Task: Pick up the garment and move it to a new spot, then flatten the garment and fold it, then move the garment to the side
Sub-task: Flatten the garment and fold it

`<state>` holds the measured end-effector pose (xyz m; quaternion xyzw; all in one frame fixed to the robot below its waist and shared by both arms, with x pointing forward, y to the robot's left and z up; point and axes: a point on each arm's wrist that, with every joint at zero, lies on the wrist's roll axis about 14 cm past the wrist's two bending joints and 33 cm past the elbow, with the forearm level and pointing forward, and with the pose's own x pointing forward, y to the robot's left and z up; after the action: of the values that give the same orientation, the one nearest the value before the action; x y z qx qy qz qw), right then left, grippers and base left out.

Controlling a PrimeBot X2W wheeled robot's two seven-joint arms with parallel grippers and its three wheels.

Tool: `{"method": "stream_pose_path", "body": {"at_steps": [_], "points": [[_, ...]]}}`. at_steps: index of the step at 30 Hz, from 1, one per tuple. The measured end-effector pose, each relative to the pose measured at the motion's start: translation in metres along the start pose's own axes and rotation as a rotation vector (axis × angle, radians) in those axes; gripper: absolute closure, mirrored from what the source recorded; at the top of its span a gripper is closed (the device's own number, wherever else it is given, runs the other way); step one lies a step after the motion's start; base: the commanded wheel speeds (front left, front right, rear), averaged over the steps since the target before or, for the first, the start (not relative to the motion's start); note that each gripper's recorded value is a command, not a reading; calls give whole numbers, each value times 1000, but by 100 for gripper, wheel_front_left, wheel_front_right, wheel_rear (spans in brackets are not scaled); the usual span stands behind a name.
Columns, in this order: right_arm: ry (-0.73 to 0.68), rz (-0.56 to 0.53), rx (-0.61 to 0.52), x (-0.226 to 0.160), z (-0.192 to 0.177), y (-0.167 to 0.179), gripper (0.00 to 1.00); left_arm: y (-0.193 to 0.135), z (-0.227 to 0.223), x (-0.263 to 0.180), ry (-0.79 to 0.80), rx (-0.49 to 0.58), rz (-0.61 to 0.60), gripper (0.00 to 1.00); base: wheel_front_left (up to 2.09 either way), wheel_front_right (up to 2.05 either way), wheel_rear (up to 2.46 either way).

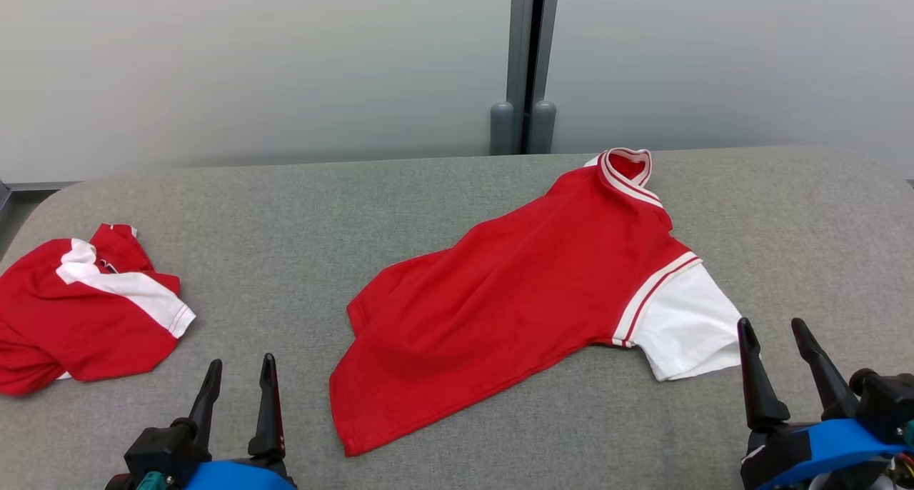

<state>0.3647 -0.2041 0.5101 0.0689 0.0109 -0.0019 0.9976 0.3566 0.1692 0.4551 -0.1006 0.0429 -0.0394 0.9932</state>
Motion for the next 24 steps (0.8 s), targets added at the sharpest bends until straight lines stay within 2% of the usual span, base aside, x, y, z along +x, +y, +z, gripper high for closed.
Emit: {"method": "stream_pose_path", "body": {"at_steps": [10, 16, 24], "points": [[11, -2, 28, 1, -4, 0, 0, 2, -2, 0, 9, 1, 2, 0, 0, 0, 0], [28, -4, 32, 1, -10, 0, 0, -12, -15, 0, 62, 15, -48, 0, 0, 0, 0], [70, -7, 41, 3, -23, -1, 0, -44, -68, -16, 305, -42, -133, 0, 0, 0, 0]]}}
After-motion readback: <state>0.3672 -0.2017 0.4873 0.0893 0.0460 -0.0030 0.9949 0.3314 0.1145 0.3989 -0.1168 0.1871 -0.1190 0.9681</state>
